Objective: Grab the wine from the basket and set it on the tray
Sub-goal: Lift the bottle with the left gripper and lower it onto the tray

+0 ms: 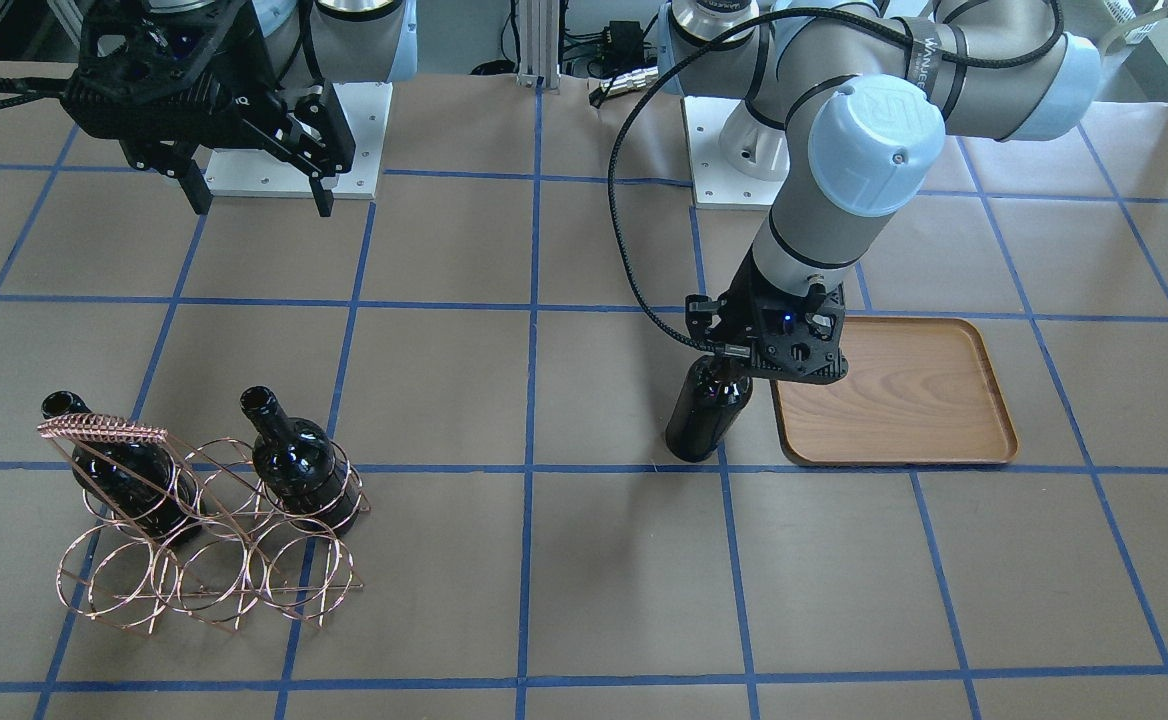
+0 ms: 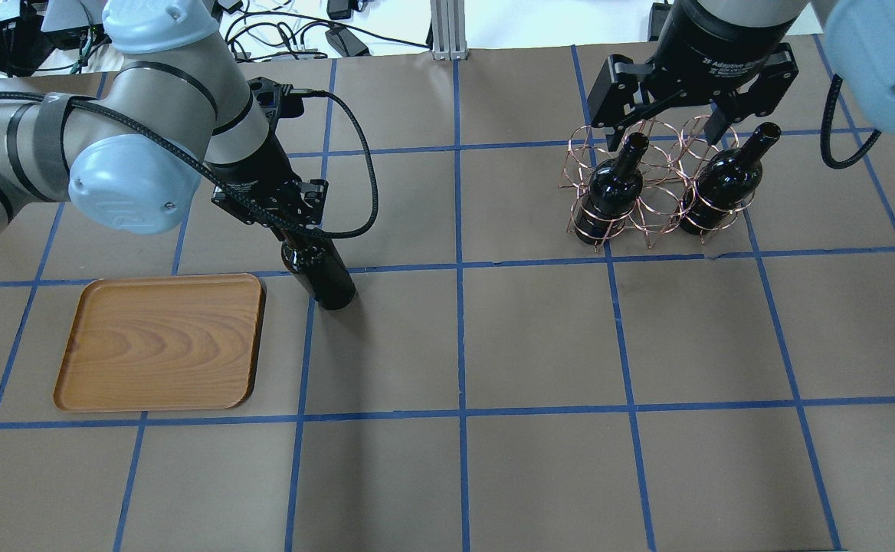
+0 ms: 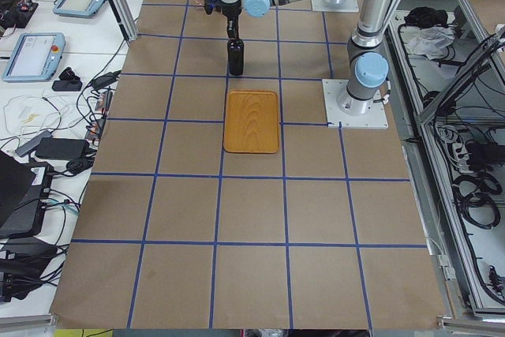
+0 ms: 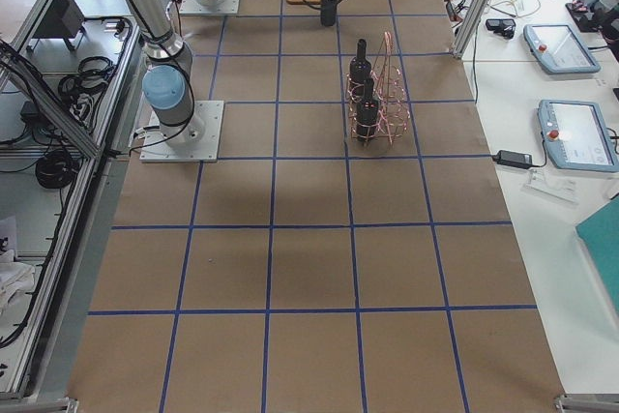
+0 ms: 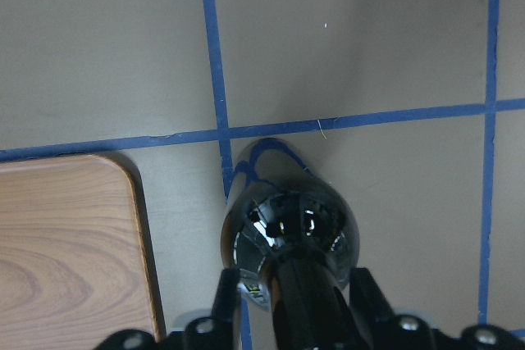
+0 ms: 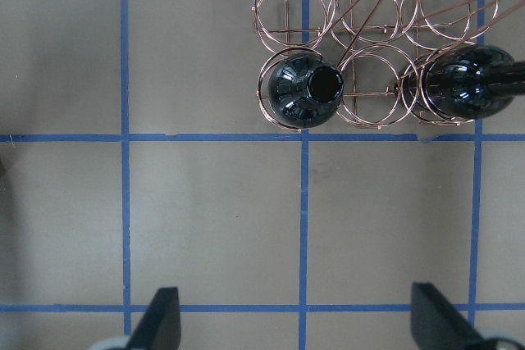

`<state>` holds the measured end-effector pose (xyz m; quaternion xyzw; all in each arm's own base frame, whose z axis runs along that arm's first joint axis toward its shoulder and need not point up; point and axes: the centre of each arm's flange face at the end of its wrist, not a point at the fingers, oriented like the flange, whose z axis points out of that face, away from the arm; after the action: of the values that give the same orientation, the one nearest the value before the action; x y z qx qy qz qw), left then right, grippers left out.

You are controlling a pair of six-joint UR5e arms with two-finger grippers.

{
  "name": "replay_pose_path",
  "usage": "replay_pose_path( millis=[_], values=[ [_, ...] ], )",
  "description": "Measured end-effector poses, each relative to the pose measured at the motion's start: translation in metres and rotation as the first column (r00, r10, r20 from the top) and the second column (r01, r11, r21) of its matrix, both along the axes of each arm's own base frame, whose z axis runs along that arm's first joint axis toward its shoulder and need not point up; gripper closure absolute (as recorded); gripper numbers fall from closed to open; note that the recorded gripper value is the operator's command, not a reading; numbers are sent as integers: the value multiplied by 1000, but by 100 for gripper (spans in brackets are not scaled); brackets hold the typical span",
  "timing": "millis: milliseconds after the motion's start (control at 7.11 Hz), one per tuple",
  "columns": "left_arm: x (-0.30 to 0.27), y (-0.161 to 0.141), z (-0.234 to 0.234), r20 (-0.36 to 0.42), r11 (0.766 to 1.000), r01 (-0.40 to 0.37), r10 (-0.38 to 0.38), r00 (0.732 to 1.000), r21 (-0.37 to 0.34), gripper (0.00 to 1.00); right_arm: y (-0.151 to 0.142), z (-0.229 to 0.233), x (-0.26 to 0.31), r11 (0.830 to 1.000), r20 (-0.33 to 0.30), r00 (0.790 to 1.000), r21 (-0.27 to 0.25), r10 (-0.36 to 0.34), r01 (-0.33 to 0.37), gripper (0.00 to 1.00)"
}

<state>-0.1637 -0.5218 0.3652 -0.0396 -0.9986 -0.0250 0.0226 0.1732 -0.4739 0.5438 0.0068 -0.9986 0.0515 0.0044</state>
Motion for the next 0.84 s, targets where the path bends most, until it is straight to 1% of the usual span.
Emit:
replay_pose_path(
  millis=[422,704,844],
  values=[
    [5,-2,6,36,1000,0,1,999,-9,100,0,0,0,1000,0,1000,3,2,-2,0],
    [21,-6,30,63,999,18,-16,998,-34,100,1,0,-1,1000,-4,1000,5,1,-1,0],
    [43,-9,49,80,999,40,-37,996,-36,100,1,0,-1,1000,-6,1000,7,0,0,0]
  ],
)
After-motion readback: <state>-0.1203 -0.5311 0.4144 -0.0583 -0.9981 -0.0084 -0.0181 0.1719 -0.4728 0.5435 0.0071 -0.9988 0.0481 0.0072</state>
